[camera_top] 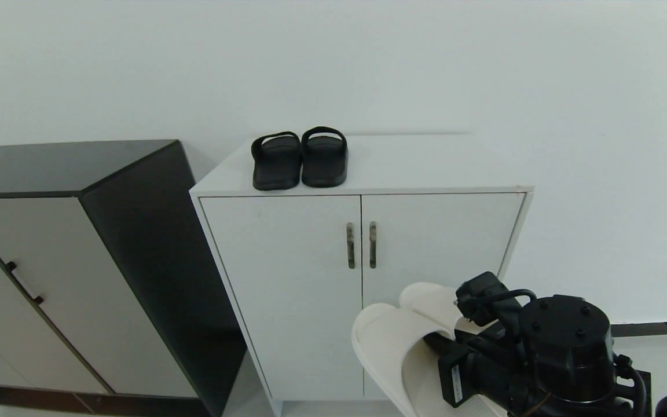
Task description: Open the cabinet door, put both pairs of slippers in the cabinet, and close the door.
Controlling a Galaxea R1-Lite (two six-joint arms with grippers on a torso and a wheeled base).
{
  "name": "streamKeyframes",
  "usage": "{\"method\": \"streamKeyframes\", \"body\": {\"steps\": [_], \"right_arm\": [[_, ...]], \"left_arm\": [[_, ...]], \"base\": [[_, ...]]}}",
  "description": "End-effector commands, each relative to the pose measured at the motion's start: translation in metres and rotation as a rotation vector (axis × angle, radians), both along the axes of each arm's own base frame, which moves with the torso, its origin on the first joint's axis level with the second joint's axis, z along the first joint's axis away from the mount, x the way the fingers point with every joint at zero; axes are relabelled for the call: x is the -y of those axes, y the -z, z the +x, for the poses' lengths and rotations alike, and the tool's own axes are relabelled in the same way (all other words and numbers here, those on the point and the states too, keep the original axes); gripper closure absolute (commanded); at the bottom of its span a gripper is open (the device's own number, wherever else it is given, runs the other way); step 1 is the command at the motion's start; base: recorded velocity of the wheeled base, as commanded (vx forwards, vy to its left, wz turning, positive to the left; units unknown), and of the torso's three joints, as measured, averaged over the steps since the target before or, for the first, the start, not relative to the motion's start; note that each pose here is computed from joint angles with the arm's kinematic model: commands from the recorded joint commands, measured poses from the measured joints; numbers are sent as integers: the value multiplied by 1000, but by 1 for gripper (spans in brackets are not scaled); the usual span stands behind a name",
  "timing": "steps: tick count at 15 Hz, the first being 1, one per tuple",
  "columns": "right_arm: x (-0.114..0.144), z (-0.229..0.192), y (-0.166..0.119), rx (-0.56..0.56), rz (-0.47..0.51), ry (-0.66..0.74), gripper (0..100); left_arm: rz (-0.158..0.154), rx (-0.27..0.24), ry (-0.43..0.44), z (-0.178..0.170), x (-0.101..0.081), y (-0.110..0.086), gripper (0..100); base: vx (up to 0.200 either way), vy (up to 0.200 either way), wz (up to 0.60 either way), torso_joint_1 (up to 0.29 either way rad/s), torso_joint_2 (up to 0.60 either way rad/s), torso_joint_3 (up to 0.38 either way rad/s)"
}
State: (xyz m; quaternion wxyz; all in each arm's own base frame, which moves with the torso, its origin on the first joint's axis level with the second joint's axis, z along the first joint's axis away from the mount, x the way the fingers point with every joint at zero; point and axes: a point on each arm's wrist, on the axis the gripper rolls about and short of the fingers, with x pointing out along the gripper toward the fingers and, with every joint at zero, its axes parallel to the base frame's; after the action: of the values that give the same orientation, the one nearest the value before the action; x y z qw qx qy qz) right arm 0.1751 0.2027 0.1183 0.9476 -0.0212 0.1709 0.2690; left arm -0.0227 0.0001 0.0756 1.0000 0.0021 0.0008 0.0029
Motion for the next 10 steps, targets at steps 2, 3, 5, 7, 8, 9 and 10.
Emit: {"method": "streamKeyframes", "body": {"steps": [2,3,5,7,8,9,10], "right_arm": [[1,-1,2,0,-3,0,100],[1,-1,1,1,0,-1,100],[1,-1,1,0,-3,0,100],[1,-1,2,-4,-3,-2,100],[1,-1,3,-5,-4,-2,100],[1,-1,2,-4,-3,-4,100],[0,-2,2,2,1,-6,100]], "left_arm": [[0,1,0,0,0,0,0],[0,0,0,0,0,0,0],[2,0,1,0,0,0,0],[0,0,1,0,0,0,0],[0,0,1,0,0,0,0],[0,0,1,0,0,0,0],[0,1,-8,0,0,0,0]], "base": [[0,0,0,-168,483,325],[0,0,0,-154,476,325],[0,0,0,-141,456,325],[0,0,0,-122,478,339],[0,0,0,-110,461,349],[0,0,0,-95,442,349],[0,0,0,-85,447,359]]}}
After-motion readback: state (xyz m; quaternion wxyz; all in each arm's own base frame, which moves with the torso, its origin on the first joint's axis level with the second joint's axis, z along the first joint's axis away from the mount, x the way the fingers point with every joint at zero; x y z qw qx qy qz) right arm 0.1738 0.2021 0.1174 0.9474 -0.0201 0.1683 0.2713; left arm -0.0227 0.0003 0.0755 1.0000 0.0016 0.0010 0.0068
